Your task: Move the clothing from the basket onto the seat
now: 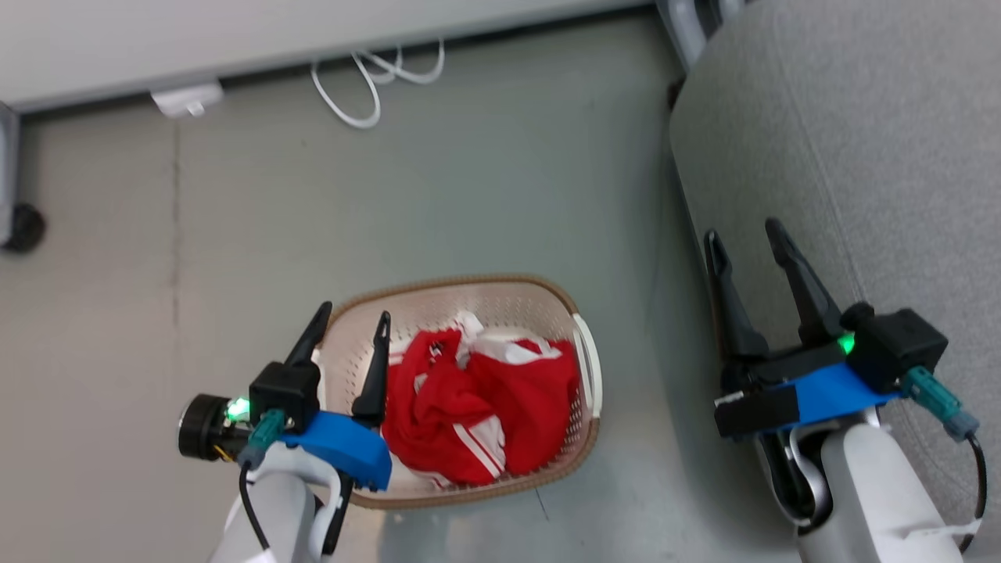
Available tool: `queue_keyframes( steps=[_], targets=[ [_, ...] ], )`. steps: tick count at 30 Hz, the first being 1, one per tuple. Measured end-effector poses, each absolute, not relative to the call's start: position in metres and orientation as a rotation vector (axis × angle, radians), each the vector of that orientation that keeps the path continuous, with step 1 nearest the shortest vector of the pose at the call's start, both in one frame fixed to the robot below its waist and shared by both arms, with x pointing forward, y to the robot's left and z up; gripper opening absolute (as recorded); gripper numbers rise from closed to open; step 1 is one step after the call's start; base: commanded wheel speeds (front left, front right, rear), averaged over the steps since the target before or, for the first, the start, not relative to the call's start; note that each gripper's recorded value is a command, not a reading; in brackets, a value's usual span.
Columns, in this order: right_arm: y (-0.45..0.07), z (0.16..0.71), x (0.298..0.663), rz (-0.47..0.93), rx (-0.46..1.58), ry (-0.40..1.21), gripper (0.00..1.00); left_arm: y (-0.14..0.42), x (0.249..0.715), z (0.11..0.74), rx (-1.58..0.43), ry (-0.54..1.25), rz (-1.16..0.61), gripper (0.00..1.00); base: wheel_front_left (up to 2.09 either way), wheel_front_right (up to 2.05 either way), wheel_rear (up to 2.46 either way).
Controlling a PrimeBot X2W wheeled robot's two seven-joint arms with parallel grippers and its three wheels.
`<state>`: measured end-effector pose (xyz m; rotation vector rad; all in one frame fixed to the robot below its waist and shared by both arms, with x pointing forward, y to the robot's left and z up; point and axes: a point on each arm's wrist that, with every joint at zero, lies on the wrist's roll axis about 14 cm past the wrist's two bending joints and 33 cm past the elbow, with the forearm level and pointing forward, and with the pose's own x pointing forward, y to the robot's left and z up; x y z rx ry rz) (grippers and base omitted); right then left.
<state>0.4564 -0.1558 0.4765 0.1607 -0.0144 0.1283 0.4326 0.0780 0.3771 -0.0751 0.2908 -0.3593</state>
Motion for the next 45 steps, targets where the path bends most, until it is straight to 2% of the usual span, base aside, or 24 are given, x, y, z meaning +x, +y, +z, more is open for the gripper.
queue_keyframes(
  steps=[8, 18, 28, 36, 37, 38, 39, 45],
  targets=[
    [-0.16, 0.434, 0.487, 0.124, 0.154, 0.049, 1.0, 0.057, 0.446, 0.28, -0.075, 0.536, -0.426, 1.0, 0.0, 0.0, 0.0],
    [-0.177, 0.375, 0.49, 0.076, 0.17, 0.172, 1.0, 0.04, 0.43, 0.174, -0.094, 0.848, -0.463, 1.0, 0.0, 0.0, 0.0],
    [-0.19, 0.351, 0.48, 0.036, 0.189, 0.237, 1.0, 0.036, 0.411, 0.117, -0.053, 1.099, -0.449, 1.0, 0.0, 0.0, 0.0],
    [-0.191, 0.35, 0.48, 0.032, 0.204, 0.24, 1.0, 0.035, 0.397, 0.102, -0.058, 1.235, -0.417, 1.0, 0.0, 0.0, 0.0],
    [-0.191, 0.35, 0.48, 0.03, 0.206, 0.24, 1.0, 0.034, 0.395, 0.101, -0.058, 1.243, -0.418, 0.62, 0.0, 0.0, 0.0],
    [-0.192, 0.35, 0.48, 0.029, 0.206, 0.239, 1.0, 0.034, 0.395, 0.101, -0.057, 1.246, -0.42, 0.47, 0.0, 0.0, 0.0],
    [-0.192, 0.351, 0.48, 0.028, 0.206, 0.239, 1.0, 0.033, 0.394, 0.101, -0.059, 1.251, -0.42, 0.0, 0.0, 0.0, 0.0],
    [-0.193, 0.353, 0.48, 0.025, 0.205, 0.232, 1.0, 0.03, 0.392, 0.103, -0.064, 1.255, -0.433, 0.0, 0.0, 0.0, 0.0]
  ],
)
